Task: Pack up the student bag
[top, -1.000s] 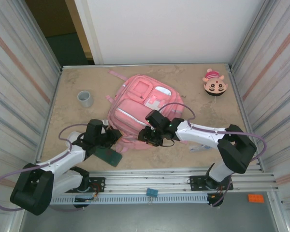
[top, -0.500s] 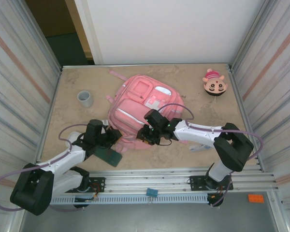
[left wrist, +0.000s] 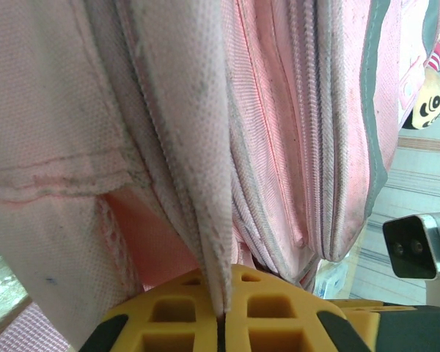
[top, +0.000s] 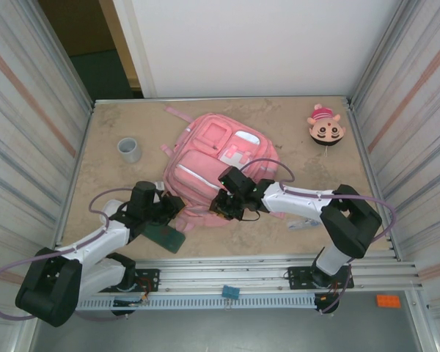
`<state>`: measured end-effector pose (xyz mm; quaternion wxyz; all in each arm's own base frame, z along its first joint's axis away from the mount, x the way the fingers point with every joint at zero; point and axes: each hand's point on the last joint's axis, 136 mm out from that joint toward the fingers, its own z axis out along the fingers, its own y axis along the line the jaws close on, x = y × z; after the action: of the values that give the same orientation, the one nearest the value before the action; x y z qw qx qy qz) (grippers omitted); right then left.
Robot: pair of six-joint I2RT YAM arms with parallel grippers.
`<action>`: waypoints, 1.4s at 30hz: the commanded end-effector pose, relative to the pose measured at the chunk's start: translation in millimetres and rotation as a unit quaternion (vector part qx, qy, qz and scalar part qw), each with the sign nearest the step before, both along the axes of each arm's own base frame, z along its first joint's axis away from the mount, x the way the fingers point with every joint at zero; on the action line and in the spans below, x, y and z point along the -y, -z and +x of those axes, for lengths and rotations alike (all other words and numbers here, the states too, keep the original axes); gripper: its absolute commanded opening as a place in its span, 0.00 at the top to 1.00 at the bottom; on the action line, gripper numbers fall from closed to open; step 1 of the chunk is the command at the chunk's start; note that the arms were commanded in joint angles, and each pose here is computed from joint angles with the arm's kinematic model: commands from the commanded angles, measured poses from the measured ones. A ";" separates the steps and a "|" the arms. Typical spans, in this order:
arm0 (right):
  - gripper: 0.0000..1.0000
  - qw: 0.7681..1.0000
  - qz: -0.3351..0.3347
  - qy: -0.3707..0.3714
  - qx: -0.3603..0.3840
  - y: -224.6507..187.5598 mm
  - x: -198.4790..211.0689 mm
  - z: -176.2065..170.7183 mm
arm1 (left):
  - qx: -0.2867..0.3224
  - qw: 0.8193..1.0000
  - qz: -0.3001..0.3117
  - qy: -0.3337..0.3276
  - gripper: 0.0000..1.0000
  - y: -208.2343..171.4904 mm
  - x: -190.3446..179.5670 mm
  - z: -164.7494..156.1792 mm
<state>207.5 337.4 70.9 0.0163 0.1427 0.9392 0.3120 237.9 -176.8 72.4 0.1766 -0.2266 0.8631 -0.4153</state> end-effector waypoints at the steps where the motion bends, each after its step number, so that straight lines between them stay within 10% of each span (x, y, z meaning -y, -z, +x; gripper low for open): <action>1: 0.85 1.000 -0.006 -0.004 -0.016 5.9 -2.4 -5.4 | 0.002 1.000 0.006 -0.003 0.96 3.5 -1.6 -1.9; 24: 1.00 0.994 0.007 -0.096 0.048 -31.1 32.7 -9.5 | 0.035 0.998 0.049 -0.008 0.96 -11.2 -18.1 -8.3; 29: 0.64 0.985 0.014 -0.162 0.056 -41.1 7.7 -25.5 | 0.048 0.998 0.036 0.003 0.94 -18.7 -12.5 -6.6; 35: 0.57 0.968 -0.080 -0.211 0.111 -44.2 -6.4 -21.6 | 0.078 0.996 0.014 0.032 0.95 -34.9 -2.2 -6.6; 42: 0.55 0.956 -0.111 -0.193 0.189 -60.2 5.5 -4.0 | 0.156 0.980 0.087 0.086 0.47 -76.9 -8.5 -8.8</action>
<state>194.0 352.6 123.5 0.0984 -0.0929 0.9566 0.2581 225.4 -168.0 111.1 0.2325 -0.1520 0.8755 -0.3954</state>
